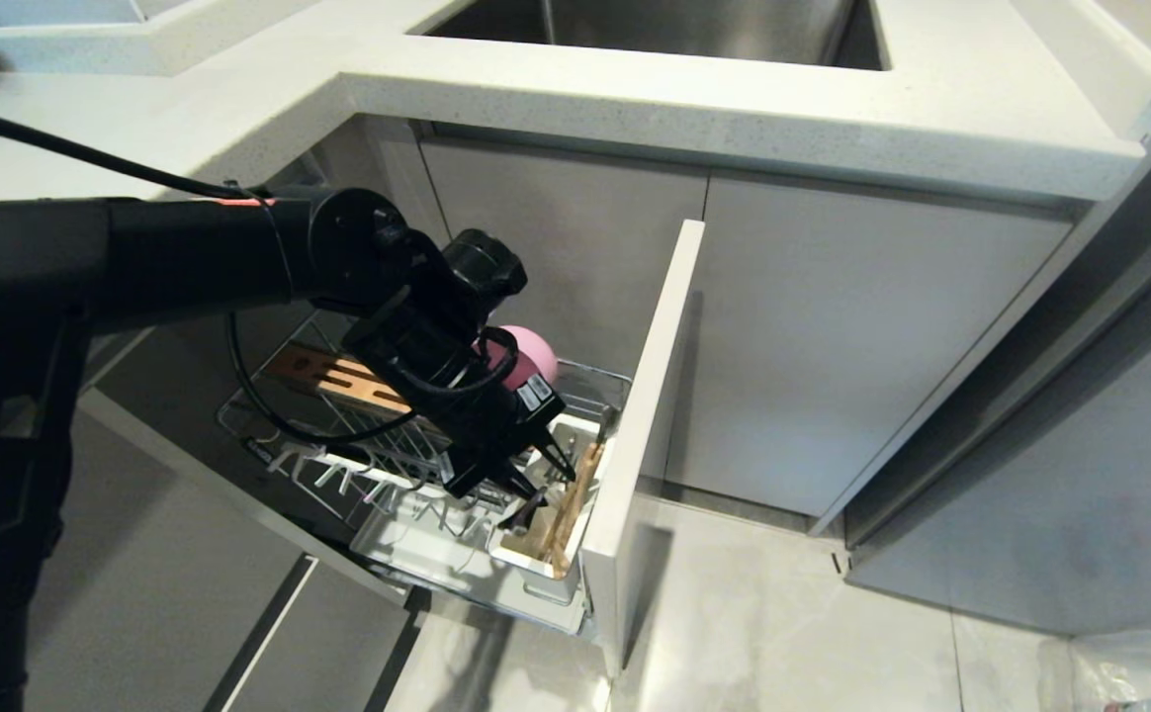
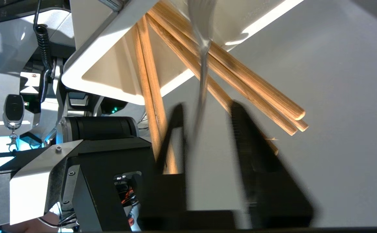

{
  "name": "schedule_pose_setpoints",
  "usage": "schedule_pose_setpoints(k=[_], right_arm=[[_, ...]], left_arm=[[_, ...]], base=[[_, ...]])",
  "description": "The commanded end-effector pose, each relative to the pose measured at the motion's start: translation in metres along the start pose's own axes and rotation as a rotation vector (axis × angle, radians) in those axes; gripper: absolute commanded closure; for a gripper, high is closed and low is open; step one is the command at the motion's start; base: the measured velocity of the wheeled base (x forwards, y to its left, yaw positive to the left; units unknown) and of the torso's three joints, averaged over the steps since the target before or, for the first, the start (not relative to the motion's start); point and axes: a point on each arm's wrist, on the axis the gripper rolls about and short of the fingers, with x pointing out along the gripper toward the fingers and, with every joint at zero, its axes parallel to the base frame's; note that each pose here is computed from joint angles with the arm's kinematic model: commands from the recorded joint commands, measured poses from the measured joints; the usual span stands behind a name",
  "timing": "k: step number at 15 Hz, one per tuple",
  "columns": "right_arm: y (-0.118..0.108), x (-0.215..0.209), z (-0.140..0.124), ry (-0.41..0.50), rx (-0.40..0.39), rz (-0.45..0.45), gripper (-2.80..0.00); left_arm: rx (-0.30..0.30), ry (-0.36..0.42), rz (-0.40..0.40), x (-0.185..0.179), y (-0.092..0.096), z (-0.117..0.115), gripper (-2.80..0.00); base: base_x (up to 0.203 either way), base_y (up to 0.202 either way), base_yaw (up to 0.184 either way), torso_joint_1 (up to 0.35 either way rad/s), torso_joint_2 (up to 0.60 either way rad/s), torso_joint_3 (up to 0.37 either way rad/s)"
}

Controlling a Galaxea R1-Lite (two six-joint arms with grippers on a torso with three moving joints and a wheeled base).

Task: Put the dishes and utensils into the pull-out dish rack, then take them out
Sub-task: Pick up the fork and place it in the cupboard

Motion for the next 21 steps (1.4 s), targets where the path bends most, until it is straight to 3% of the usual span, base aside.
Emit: schedule_pose_setpoints(k=[1,7,15,20,21], right_arm=[[0.000,0.000,0.000,0.001,0.000,0.000,0.00],[0.000,0.000,0.000,0.001,0.001,0.000,0.00],[0.000,0.000,0.000,0.001,0.001,0.000,0.00],[0.000,0.000,0.000,0.001,0.001,0.000,0.00],[0.000,0.000,0.000,0.001,0.000,0.000,0.00]], left_arm=[[-0.005,0.003,-0.002,-0.002,0.000,-0.001,-2.80],[0.001,-0.007,-0.015,-0.009,-0.001,-0.004,-2.80],[0.029,-0.057,-0.082,-0.045,-0.001,-0.020,-2.80],[0.055,-0.133,-0.118,-0.075,0.000,-0.034,-2.80],[0.061,-0.157,-0.127,-0.083,0.001,-0.038,0.00]], base=[[0.000,0.000,0.000,0.000,0.00,0.000],[0.000,0.000,0.000,0.000,0.00,0.000],[0.000,0.000,0.000,0.000,0.00,0.000],[0.000,0.000,0.000,0.000,0.00,0.000],[0.000,0.000,0.000,0.000,0.00,0.000]])
